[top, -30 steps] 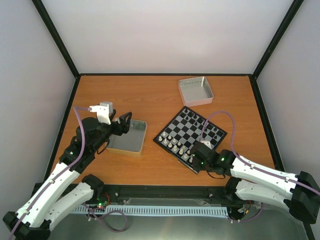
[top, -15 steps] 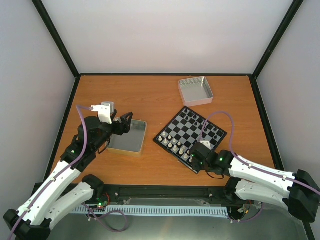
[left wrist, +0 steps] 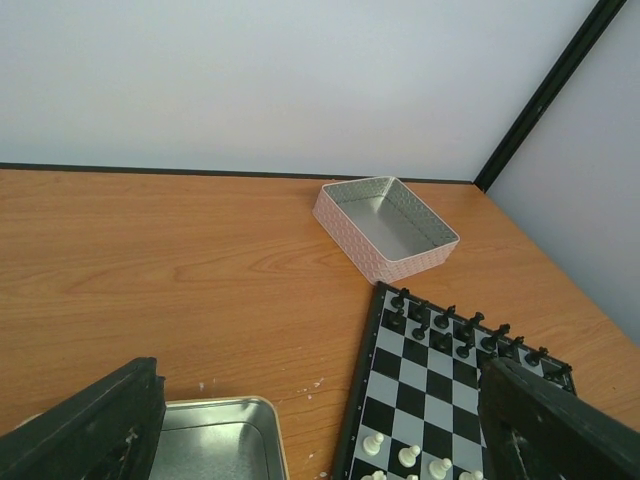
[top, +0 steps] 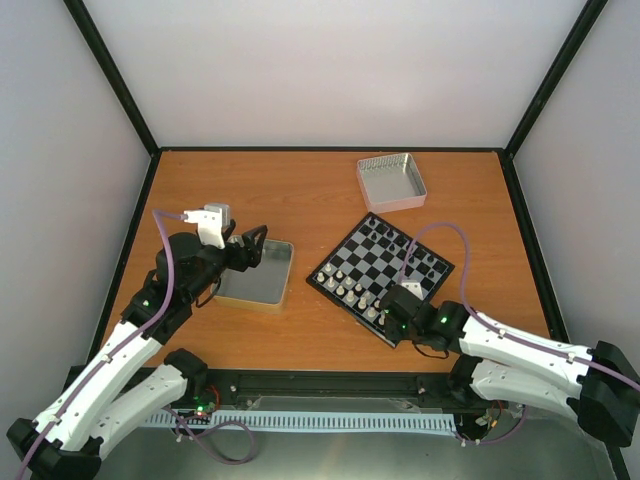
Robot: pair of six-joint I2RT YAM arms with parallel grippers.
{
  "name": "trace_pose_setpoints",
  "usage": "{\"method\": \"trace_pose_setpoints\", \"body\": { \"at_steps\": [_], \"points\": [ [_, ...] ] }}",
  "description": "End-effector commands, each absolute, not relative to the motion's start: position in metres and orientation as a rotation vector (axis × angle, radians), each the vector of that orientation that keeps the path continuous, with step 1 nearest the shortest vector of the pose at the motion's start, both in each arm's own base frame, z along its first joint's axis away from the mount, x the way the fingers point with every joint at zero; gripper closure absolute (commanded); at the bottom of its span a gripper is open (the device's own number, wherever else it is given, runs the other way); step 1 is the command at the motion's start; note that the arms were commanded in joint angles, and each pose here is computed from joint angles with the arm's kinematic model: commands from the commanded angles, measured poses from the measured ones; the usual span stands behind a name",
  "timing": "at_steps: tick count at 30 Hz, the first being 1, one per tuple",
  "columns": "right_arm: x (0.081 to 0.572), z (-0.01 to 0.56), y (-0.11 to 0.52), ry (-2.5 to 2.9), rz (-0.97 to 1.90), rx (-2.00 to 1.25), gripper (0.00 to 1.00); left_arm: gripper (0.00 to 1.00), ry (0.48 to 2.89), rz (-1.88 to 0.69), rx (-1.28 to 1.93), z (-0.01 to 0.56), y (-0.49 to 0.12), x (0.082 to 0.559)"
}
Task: Set up the chess pieces on the board
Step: Place the chess piece on the chessboard, then reset both arms
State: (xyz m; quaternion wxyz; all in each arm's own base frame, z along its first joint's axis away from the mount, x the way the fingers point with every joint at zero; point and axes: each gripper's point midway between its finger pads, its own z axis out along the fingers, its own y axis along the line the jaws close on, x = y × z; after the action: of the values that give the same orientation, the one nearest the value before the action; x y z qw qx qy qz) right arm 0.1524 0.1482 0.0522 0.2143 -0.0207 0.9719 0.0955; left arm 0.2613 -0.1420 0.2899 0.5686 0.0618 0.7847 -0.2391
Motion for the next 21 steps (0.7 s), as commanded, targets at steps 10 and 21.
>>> {"method": "trace_pose_setpoints", "body": {
  "at_steps": [10, 21],
  "points": [
    [0.155, 0.073, 0.142, 2.647, 0.265, -0.003, 0.76, 0.13, 1.802, -0.572, 0.159, 0.307, -0.142, 0.257],
    [0.179, 0.176, 0.127, 2.412, 0.268, 0.029, 0.55, 0.0, 1.774, -0.541, 0.13, 0.332, -0.127, 0.246]
  ]
}}
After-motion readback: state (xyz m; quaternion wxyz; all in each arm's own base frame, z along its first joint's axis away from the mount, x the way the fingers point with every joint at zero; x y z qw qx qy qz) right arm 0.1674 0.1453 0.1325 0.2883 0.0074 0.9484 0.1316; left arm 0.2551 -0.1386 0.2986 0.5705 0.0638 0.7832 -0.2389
